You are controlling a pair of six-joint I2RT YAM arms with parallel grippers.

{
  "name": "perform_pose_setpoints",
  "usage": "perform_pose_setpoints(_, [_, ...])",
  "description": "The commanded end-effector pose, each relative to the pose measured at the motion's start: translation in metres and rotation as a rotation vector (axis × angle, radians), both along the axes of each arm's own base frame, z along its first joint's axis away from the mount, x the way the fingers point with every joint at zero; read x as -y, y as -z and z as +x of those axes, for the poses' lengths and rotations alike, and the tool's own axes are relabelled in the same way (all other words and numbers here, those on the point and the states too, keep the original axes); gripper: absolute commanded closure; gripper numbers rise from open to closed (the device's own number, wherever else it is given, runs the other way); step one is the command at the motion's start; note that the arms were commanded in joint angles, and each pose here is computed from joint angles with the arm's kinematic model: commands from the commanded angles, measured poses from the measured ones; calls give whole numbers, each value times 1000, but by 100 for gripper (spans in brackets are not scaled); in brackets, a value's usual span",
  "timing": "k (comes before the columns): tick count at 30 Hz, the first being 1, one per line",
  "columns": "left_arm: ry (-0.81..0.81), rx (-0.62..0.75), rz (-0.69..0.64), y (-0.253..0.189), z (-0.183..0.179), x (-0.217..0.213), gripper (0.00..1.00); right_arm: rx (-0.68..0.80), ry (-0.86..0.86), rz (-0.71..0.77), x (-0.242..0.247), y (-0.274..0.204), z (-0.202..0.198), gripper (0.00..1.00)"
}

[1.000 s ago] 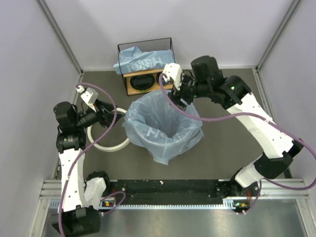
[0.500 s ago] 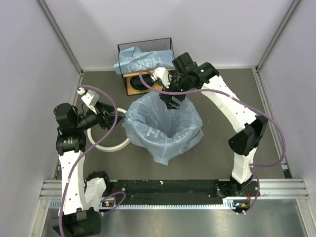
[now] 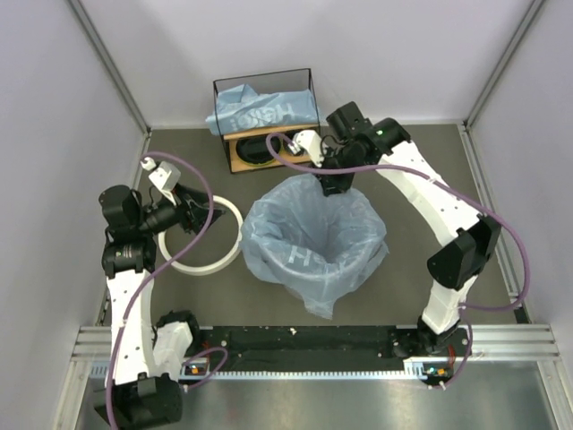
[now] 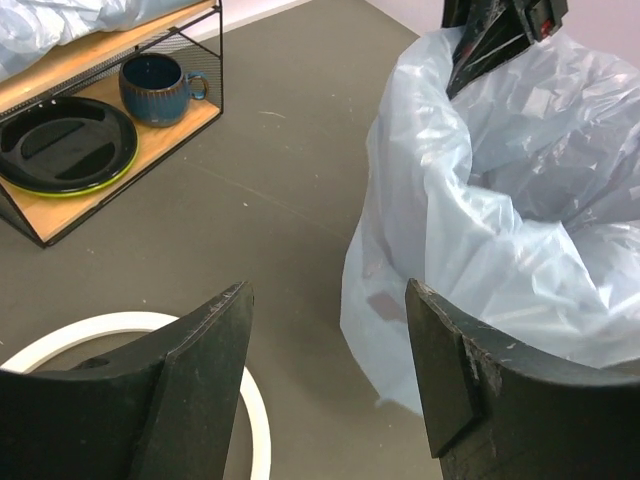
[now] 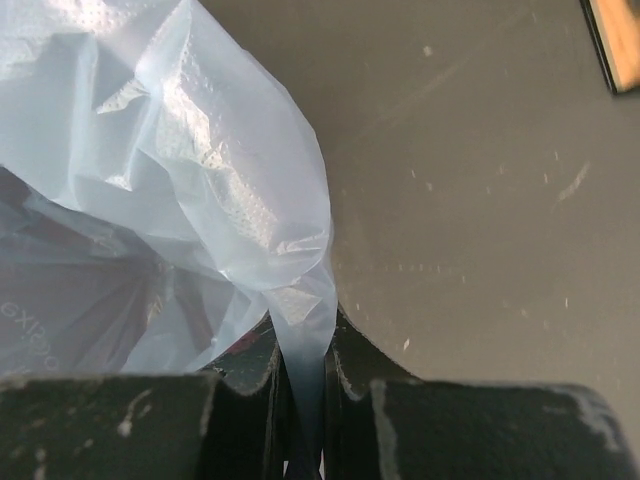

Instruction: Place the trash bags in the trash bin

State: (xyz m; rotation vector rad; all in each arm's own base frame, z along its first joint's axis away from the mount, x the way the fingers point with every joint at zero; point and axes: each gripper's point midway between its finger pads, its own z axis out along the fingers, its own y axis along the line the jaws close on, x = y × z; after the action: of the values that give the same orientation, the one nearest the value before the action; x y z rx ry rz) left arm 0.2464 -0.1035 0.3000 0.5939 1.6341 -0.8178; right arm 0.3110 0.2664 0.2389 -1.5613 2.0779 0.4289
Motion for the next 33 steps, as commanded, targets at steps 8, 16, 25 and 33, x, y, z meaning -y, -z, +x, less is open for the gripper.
perform_pose_setpoints(8, [8,0,-8,-11,16,7,32,109,467,-45,104,-18,37,100])
perform_pose_setpoints(16, [-65,-124,86,-9,38,8,1,90,492,-14,107,-18,22,27])
perform_pose_setpoints(25, [-296,-136,148,-54,60,-29,1,215,424,236,100,-115,-6,17])
perform_pose_setpoints(33, [-40,69,-106,-82,23,16,1,132,200,338,40,-118,-55,31])
